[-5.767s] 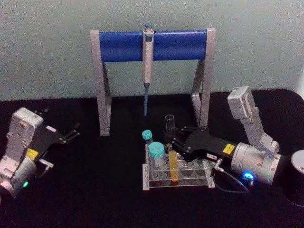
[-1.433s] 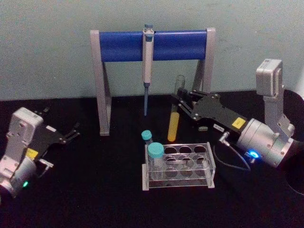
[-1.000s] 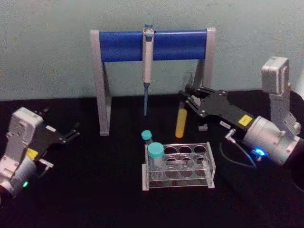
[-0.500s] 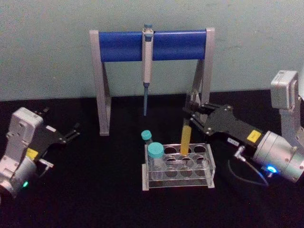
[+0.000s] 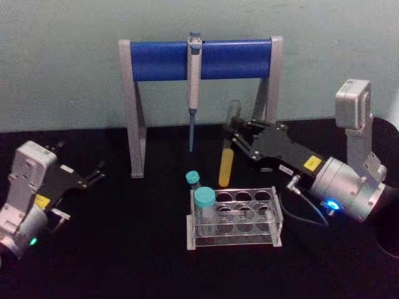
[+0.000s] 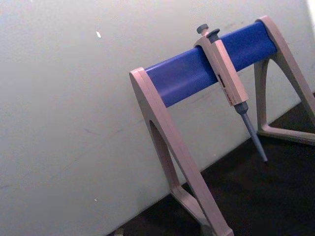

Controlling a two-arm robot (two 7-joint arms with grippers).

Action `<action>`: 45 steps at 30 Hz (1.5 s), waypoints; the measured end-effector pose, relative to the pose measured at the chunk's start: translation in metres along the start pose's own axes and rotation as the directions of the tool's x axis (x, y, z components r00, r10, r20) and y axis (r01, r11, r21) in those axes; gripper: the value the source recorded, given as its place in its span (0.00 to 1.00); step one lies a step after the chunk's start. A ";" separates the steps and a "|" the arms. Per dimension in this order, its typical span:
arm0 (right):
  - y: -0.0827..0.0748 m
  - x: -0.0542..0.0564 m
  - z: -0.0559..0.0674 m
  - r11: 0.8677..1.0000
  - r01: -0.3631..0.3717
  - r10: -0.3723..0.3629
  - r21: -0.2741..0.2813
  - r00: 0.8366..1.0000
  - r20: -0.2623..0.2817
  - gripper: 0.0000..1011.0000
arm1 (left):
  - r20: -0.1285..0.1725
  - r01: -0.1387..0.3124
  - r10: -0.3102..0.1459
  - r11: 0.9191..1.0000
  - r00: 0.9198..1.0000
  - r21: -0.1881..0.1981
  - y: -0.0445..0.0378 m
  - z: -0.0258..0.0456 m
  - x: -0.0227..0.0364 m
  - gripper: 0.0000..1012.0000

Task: Pick up the test tube from the test tube rack, shake it, then place it back into the test tube rack.

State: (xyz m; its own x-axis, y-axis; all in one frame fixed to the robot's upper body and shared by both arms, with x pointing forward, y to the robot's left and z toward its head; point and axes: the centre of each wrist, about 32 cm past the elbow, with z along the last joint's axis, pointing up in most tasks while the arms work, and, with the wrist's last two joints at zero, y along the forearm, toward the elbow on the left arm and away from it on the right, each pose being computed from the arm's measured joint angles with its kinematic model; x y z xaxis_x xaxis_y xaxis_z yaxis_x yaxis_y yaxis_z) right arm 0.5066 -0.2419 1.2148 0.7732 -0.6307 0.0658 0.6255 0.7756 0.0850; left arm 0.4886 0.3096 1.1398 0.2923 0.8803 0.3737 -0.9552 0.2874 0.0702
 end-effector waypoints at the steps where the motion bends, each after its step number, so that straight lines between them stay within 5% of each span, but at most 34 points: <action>1: 0.001 0.002 -0.001 1.000 0.013 -0.013 0.000 1.000 0.004 0.24 | 0.000 0.000 0.000 1.000 1.000 0.000 0.0000 0.0000 0.0000 0.99; 28: -0.001 0.010 0.001 0.999 0.054 -0.054 -0.004 0.998 0.016 0.24 | 0.000 0.000 0.000 1.000 1.000 0.000 0.0000 0.0000 0.0000 0.99; 45: -0.021 -0.005 0.003 0.999 -0.039 0.039 -0.007 0.999 0.007 0.24 | 0.000 0.000 0.000 1.000 1.000 0.000 0.0000 0.0000 0.0000 0.99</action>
State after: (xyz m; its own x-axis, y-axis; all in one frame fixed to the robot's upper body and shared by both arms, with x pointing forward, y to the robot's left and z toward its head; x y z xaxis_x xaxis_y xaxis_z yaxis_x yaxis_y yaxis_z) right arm 0.4900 -0.2550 1.2156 0.7961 -0.6004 0.0760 0.5958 0.7996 0.0754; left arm 0.4886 0.3097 1.1398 0.2922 0.8803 0.3737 -0.9553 0.2873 0.0703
